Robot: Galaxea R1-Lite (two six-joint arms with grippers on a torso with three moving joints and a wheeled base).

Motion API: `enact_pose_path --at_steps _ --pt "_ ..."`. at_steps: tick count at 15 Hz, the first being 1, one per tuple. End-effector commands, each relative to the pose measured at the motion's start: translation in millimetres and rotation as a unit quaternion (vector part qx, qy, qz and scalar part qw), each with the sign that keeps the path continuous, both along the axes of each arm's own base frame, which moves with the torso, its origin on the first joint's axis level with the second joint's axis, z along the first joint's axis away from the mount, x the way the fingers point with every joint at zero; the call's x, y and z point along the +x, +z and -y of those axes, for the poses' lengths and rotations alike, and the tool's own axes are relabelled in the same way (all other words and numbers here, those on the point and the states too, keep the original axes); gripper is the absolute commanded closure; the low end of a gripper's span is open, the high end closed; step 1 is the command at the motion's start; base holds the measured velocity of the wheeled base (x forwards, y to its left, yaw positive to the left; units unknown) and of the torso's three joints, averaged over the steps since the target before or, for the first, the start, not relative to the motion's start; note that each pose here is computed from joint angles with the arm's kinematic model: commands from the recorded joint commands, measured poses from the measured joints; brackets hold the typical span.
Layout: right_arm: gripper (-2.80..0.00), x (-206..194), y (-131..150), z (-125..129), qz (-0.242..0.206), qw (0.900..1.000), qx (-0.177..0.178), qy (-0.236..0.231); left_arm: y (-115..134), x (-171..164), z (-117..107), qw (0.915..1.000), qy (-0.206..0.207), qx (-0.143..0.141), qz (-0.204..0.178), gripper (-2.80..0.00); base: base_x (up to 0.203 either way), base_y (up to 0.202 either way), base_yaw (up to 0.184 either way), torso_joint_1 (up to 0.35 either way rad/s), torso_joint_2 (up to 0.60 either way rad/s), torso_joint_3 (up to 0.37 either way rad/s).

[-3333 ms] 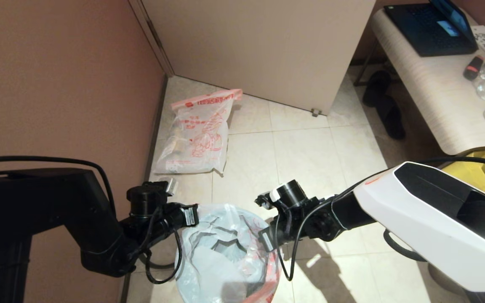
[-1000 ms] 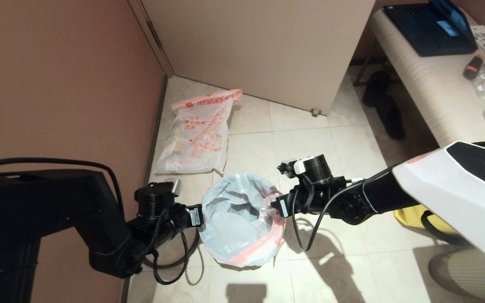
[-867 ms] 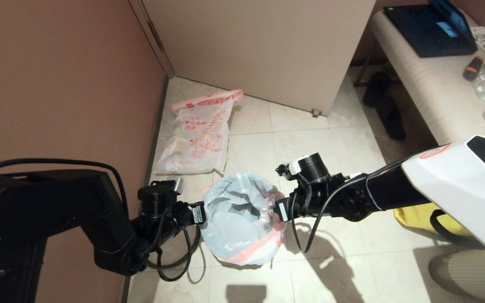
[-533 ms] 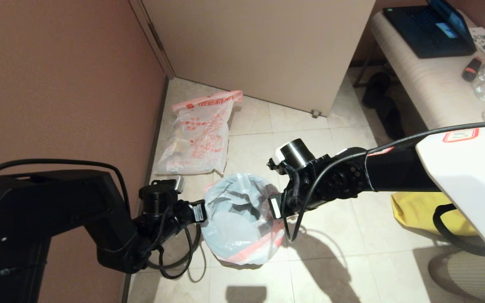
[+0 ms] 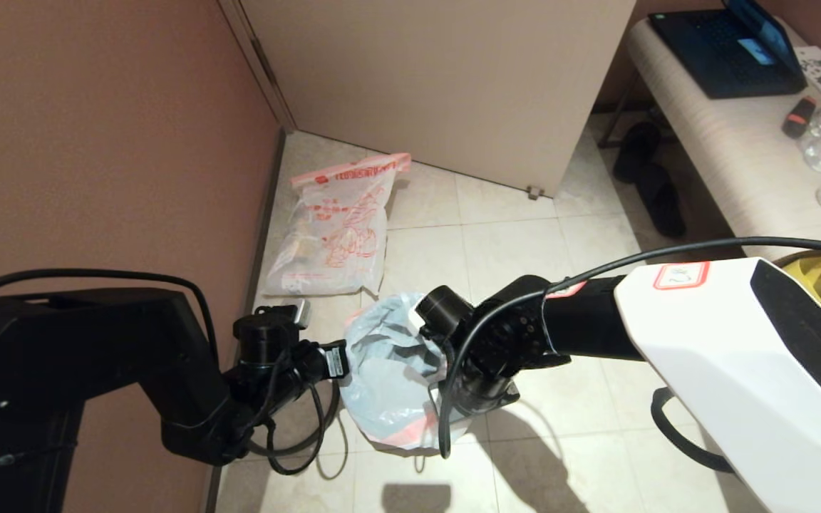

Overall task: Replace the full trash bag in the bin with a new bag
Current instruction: Put the new garbage bag on the trash can

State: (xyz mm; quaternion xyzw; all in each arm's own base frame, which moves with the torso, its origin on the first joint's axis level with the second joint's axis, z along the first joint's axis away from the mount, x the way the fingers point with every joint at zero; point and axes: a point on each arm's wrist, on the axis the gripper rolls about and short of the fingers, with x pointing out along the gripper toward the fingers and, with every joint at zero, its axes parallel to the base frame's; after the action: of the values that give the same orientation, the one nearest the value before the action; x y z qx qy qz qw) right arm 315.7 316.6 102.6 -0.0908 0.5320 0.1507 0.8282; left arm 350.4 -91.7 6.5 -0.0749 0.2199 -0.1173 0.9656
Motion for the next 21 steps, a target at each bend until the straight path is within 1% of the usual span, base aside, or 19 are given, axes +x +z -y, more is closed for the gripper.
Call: enact_pose_path --at_steps 1,5,8,10,11,13,15,17,21 --pt "-2.80 -1.3 -8.5 -4.1 -0.007 1.000 -0.007 0.002 0.5 1.4 -5.7 0.9999 0.009 -0.001 0.006 0.00 0.000 0.000 0.000 0.000 0.00 0.000" --pt "-2.80 5.2 -21.2 -9.8 -0.008 1.000 -0.008 -0.001 2.9 0.8 -8.6 0.9999 0.013 -0.002 0.009 0.00 0.000 0.000 0.000 0.000 0.00 0.000" --pt "-2.80 15.2 -34.6 -15.7 0.017 1.000 0.003 -0.008 4.1 0.0 -8.9 0.9999 0.013 -0.002 0.009 0.00 0.000 0.000 0.000 0.000 0.00 0.000" --pt "-2.80 19.5 -33.6 -16.3 0.032 0.999 0.013 -0.012 4.6 -0.1 -8.4 0.9999 0.012 -0.002 0.010 0.00 0.000 0.000 0.000 0.000 0.00 0.000" --pt "-2.80 22.2 -35.2 -14.5 0.035 0.999 0.009 -0.018 4.2 -0.7 -8.5 0.9999 0.012 -0.002 0.009 0.00 0.000 0.000 0.000 0.000 0.00 0.000" --pt "-2.80 28.2 -32.4 -11.2 0.049 0.998 0.016 -0.028 4.0 -1.0 -8.6 0.9999 0.012 -0.002 0.009 0.00 0.000 0.000 0.000 0.000 0.00 0.000" --pt "-2.80 31.4 -29.6 -7.8 0.059 0.997 0.013 -0.037 4.7 -0.7 -8.5 0.9998 0.012 -0.003 0.017 0.00 0.000 0.000 0.000 0.000 0.00 0.000" --pt "-2.80 34.8 -21.0 -3.7 0.070 0.996 0.022 -0.045 4.9 -1.5 -8.7 0.9997 0.011 -0.003 0.021 0.00 0.000 0.000 0.000 0.000 0.00 0.000" --pt "-2.80 43.0 -16.9 1.1 0.086 0.994 0.037 -0.060 4.9 -1.7 -8.2 0.9997 0.011 -0.003 0.021 0.00 0.000 0.000 0.000 0.000 0.00 0.000"
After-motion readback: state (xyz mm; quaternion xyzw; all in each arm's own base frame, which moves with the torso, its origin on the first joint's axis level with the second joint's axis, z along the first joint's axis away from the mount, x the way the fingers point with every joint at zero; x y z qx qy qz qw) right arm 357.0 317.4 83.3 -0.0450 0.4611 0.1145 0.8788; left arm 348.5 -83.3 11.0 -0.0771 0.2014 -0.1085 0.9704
